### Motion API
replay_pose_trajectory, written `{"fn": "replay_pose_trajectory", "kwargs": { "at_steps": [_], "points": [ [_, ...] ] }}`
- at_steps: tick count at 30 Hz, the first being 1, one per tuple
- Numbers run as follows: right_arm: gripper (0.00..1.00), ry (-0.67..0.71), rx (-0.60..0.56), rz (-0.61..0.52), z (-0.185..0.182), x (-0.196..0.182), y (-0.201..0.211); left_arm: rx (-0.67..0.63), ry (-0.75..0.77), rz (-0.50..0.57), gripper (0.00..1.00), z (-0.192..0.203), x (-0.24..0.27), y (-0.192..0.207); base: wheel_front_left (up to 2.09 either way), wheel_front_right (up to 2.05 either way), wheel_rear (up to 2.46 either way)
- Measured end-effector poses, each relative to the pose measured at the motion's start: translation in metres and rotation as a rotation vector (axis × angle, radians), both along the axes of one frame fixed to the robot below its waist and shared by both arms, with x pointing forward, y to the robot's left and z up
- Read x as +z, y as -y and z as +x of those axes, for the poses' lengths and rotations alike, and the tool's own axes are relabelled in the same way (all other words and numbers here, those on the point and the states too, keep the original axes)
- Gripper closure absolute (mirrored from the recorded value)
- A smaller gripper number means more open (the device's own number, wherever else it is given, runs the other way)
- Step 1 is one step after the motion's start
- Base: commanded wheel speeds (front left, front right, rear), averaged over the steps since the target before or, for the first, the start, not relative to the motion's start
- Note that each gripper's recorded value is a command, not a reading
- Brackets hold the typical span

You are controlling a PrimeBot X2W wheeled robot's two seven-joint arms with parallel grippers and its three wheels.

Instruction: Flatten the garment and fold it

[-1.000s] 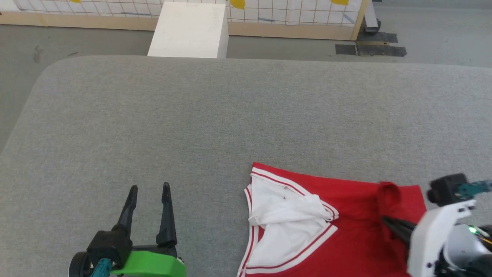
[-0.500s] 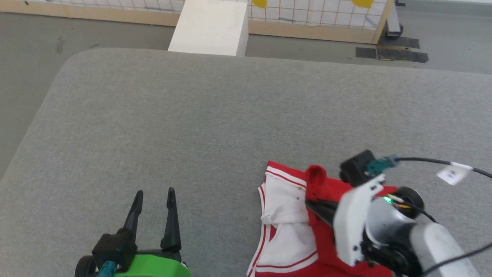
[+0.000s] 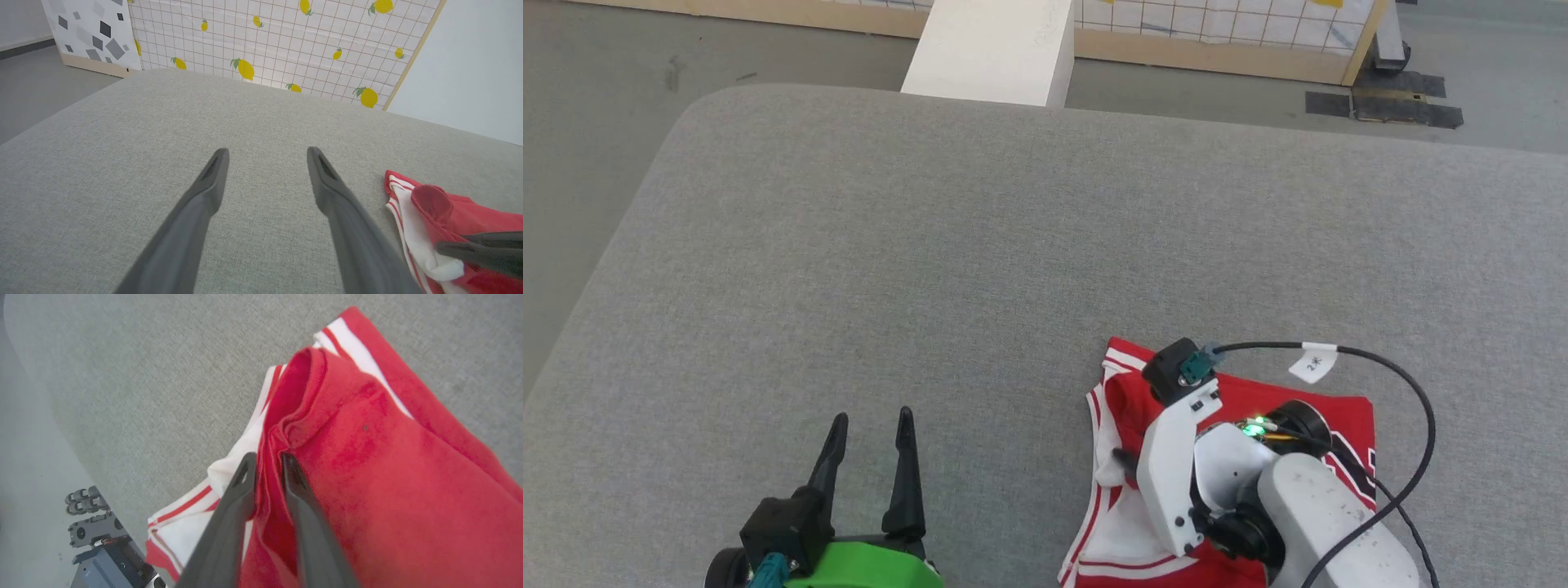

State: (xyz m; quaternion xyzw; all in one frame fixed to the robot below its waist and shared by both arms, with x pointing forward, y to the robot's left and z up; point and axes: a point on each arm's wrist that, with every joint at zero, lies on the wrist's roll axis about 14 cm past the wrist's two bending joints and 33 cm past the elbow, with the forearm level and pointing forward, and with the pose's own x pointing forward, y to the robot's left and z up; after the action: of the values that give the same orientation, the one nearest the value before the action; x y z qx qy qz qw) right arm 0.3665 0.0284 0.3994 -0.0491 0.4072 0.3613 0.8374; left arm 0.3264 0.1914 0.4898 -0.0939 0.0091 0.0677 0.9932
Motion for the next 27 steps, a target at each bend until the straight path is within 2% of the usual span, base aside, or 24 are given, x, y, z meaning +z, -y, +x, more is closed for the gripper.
{"fn": "replay_pose_trajectory", "kwargs": {
  "at_steps": [4, 7, 11, 14, 18, 22, 27],
  "points": [
    [0.0, 0.022, -0.004, 0.031, 0.003, 0.002, -0.006, -0.002, 0.003, -0.004, 0.0, 0.001, 0.0, 0.0, 0.0, 0.0, 0.0],
    [0.0, 0.032, -0.015, 0.119, 0.005, 0.018, -0.015, -0.014, -0.002, -0.009, 0.0, 0.002, -0.002, 0.003, 0.0, 0.0, 0.0],
    [0.0, 0.108, -0.091, 0.216, 0.024, 0.05, -0.006, -0.026, 0.003, -0.011, 0.0, 0.004, -0.001, 0.006, 0.0, 0.0, 0.0],
    [0.0, 0.209, -0.191, 0.252, 0.045, 0.073, 0.027, -0.036, 0.015, -0.011, 0.0, 0.007, 0.003, 0.008, 0.0, 0.0, 0.0],
    [0.0, 0.248, -0.389, 0.219, 0.048, 0.068, 0.103, -0.055, 0.027, -0.011, 0.0, 0.011, 0.006, 0.013, 0.0, 0.0, 0.0],
    [0.0, 0.221, -0.546, 0.168, 0.031, 0.051, 0.159, -0.068, 0.019, -0.01, 0.0, 0.016, 0.004, 0.018, 0.0, 0.0, 0.0],
    [0.0, 0.117, -0.649, 0.121, 0.005, 0.021, 0.184, -0.097, -0.006, -0.012, 0.0, 0.023, -0.005, 0.027, 0.0, 0.0, 0.0]
  ]
}}
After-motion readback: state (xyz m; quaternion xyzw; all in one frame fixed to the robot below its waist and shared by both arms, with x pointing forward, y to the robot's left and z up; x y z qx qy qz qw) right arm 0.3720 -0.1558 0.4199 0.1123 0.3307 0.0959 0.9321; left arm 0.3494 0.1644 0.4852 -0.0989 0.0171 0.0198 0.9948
